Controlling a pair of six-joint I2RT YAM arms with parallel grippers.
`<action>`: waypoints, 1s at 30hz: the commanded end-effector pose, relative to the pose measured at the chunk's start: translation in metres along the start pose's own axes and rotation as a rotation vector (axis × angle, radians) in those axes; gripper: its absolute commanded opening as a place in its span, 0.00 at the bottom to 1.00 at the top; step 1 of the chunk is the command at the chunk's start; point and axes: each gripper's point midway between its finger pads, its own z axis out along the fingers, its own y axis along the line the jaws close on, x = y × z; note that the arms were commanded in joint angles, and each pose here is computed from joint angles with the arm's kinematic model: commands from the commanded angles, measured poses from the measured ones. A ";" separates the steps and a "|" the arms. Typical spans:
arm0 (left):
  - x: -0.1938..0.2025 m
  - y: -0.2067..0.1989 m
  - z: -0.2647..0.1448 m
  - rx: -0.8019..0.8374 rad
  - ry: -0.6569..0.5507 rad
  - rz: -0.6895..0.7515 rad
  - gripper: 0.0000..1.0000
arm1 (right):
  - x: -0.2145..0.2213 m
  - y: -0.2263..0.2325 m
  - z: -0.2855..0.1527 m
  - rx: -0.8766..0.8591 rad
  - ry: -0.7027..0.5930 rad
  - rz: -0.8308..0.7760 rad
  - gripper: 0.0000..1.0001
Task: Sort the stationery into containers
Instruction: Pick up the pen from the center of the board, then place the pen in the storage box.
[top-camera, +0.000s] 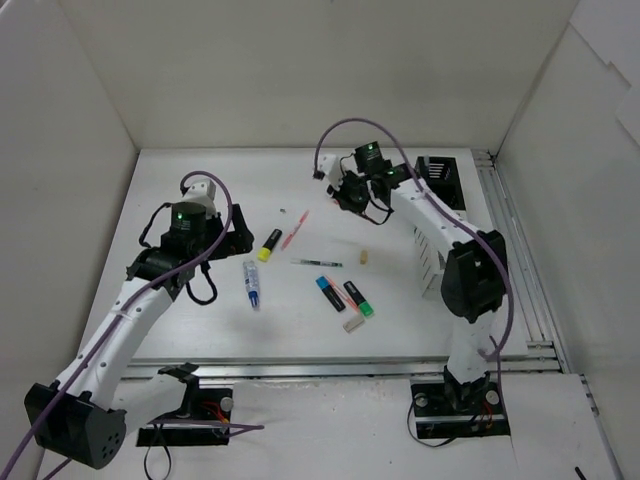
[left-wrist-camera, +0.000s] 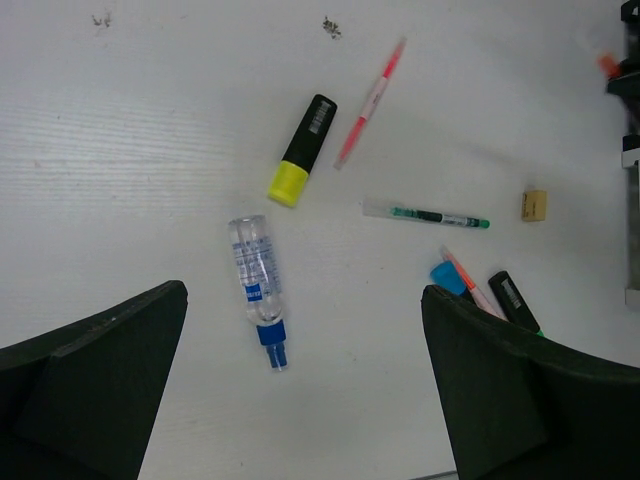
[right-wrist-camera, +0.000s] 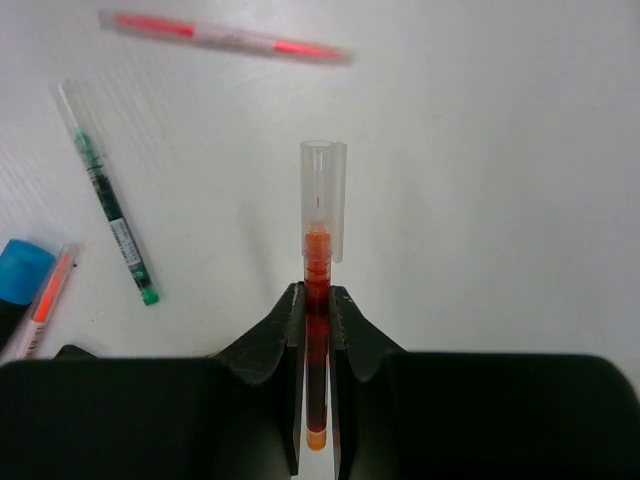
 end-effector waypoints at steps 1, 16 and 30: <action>-0.049 -0.024 -0.002 0.084 -0.124 0.047 0.99 | -0.070 -0.038 -0.078 0.194 -0.265 0.013 0.00; -0.098 -0.038 0.050 0.099 -0.122 0.201 1.00 | 0.005 -0.249 -0.204 0.844 -0.679 0.466 0.00; -0.112 -0.042 0.115 0.181 -0.023 0.297 0.99 | 0.091 -0.303 -0.186 0.988 -0.619 0.525 0.00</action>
